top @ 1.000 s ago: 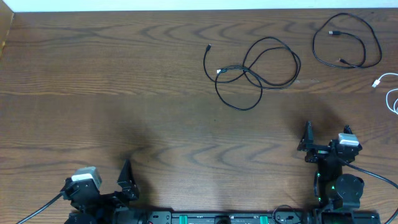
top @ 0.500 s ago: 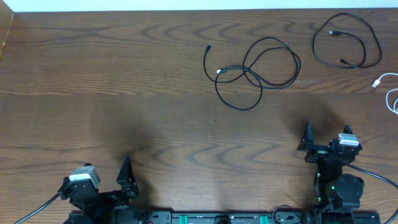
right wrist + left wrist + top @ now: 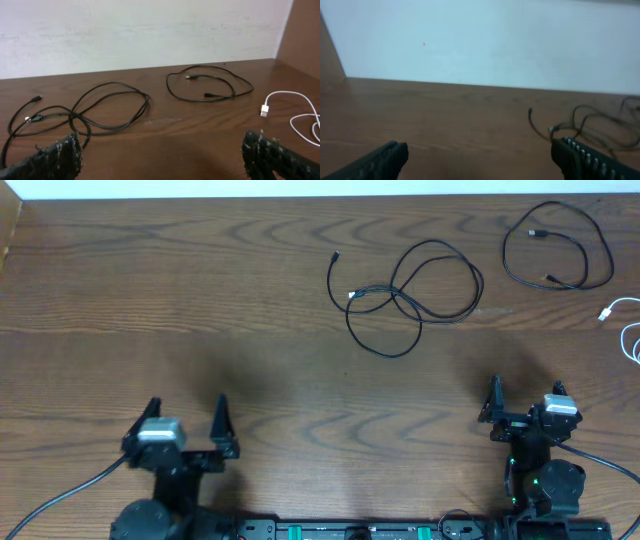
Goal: Untangle cables
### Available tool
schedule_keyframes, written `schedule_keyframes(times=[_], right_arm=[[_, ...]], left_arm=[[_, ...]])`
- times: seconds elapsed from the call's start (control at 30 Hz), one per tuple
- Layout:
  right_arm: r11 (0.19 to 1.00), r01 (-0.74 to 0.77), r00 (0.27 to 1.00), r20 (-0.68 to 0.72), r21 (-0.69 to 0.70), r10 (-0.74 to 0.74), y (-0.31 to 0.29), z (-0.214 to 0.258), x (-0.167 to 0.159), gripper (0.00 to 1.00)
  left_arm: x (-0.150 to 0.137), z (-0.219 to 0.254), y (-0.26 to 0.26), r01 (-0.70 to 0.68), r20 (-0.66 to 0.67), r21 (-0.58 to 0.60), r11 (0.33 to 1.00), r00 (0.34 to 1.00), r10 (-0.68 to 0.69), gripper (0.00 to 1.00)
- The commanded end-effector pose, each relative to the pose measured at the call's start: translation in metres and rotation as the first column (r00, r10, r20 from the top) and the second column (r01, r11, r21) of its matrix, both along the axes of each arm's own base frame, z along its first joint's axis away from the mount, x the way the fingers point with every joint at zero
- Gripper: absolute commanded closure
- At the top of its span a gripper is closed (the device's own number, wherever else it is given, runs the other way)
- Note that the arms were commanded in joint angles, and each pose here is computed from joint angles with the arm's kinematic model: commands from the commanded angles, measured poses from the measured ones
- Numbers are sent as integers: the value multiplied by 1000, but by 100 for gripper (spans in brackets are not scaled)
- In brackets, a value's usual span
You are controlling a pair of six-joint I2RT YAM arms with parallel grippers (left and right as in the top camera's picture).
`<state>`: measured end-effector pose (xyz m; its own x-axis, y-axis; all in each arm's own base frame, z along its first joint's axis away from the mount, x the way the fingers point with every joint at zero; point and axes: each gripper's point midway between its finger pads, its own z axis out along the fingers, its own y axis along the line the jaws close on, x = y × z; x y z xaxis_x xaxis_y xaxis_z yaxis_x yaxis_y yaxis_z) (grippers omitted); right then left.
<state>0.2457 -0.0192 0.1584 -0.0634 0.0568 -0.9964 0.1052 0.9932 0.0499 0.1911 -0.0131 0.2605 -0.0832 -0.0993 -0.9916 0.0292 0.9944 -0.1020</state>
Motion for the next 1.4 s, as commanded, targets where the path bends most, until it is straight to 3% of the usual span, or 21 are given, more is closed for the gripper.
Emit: schedule_keyframes(times=[0.0,0.13,0.8,1.0,1.37], right_arm=[[1000,-4,1000,0,-12,4,1,0,0,1],[1000,-4,1000,0,-12,4,1,0,0,1],[1000,-4,1000,0,-12,4,1,0,0,1],[1000,-4,1000,0,-12,4,1,0,0,1],[1000,-4,1000,0,-12,4,1,0,0,1]], left_arm=[[9,-18,-9,40,-12,60,997,999,-40,3],[17,-33,-18,76,-21,50,996,997,-75,3],[36,-109,21,-86,-159,43,995,983,92,3],[51,-121,29,-123,-69,40,992,990,126,3],[52,-124,24,-78,-71,94,992,994,85,3]])
